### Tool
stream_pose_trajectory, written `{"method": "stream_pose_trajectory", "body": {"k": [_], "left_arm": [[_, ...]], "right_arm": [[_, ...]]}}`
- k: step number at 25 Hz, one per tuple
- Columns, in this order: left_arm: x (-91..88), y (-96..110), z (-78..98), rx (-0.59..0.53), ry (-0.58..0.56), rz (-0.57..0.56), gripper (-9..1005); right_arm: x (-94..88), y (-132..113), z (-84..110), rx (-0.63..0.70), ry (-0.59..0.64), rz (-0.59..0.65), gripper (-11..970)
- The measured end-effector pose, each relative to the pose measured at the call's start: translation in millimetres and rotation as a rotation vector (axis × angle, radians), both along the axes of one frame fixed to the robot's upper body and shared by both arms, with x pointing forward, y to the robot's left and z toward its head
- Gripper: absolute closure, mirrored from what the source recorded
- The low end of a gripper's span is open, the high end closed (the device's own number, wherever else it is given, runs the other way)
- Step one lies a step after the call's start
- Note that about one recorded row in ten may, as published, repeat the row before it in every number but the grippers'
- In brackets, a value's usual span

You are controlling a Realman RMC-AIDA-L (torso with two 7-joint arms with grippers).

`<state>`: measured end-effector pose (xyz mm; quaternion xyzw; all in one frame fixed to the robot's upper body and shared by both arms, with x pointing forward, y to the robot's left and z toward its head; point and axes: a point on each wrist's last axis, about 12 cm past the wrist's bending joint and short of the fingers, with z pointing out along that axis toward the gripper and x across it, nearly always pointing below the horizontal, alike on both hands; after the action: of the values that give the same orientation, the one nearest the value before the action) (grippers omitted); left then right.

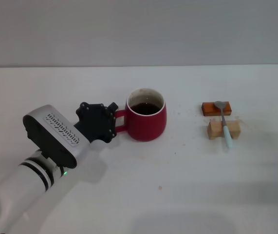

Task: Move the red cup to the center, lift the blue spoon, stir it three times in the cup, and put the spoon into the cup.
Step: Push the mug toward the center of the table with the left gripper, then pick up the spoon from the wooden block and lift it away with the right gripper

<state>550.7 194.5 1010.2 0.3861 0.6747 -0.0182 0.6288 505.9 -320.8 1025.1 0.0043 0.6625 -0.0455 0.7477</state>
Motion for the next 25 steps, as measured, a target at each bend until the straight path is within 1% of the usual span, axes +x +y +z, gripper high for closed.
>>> {"method": "stream_pose_trajectory", "body": {"k": [6, 8, 9, 10, 11, 12, 13, 14, 15, 16, 19, 23, 25], "left_arm": [[-3.7, -4.9, -0.3, -0.017, 0.003, -0.011, 947], [-2.0, -0.8, 0.7, -0.034, 0.002, 0.023, 946], [1.0, 7.1, 2.1, -0.058, -0.001, 0.078, 946], [1.0, 7.1, 2.1, -0.058, -0.001, 0.078, 946], [7.1, 26.8, 6.9, -0.123, -0.019, 0.214, 945], [8.0, 31.0, 8.0, -0.137, -0.024, 0.24, 945], [10.0, 41.7, 10.0, -0.166, -0.034, 0.304, 945], [10.0, 41.7, 10.0, -0.166, -0.034, 0.304, 944], [12.4, 66.2, 13.5, -0.231, -0.051, 0.438, 944], [12.6, 72.7, 14.2, -0.247, -0.055, 0.472, 944], [8.4, 104.1, 15.2, -0.346, -0.072, 0.631, 943], [-0.1, 122.5, 13.3, -0.414, -0.084, 0.699, 941], [-3.0, 126.8, 13.1, -0.445, -0.089, 0.716, 940]], "right_arm": [[0.1, 0.5, 0.0, 0.0, 0.0, 0.002, 293], [0.1, 0.6, 0.0, 0.0, 0.0, 0.003, 293], [0.0, 0.6, -0.1, 0.0, 0.0, 0.003, 293], [0.1, 0.6, 0.0, 0.0, 0.0, 0.003, 293], [0.1, 0.7, -0.1, 0.0, 0.0, 0.004, 293], [-0.1, 0.7, -0.1, 0.0, 0.001, 0.004, 293], [-0.3, 0.7, -0.3, -0.001, 0.001, 0.004, 293], [-0.5, 0.6, -0.4, -0.001, 0.002, 0.004, 293], [-0.8, 0.5, -0.6, -0.001, 0.002, 0.003, 293], [-0.9, 0.4, -0.7, -0.001, 0.003, 0.003, 293], [-1.6, -0.1, -1.6, -0.001, 0.008, 0.002, 294], [-3.7, -0.5, -3.2, 0.001, 0.016, -0.002, 294], [-5.4, 0.1, -4.2, 0.005, 0.018, -0.004, 294]]}}
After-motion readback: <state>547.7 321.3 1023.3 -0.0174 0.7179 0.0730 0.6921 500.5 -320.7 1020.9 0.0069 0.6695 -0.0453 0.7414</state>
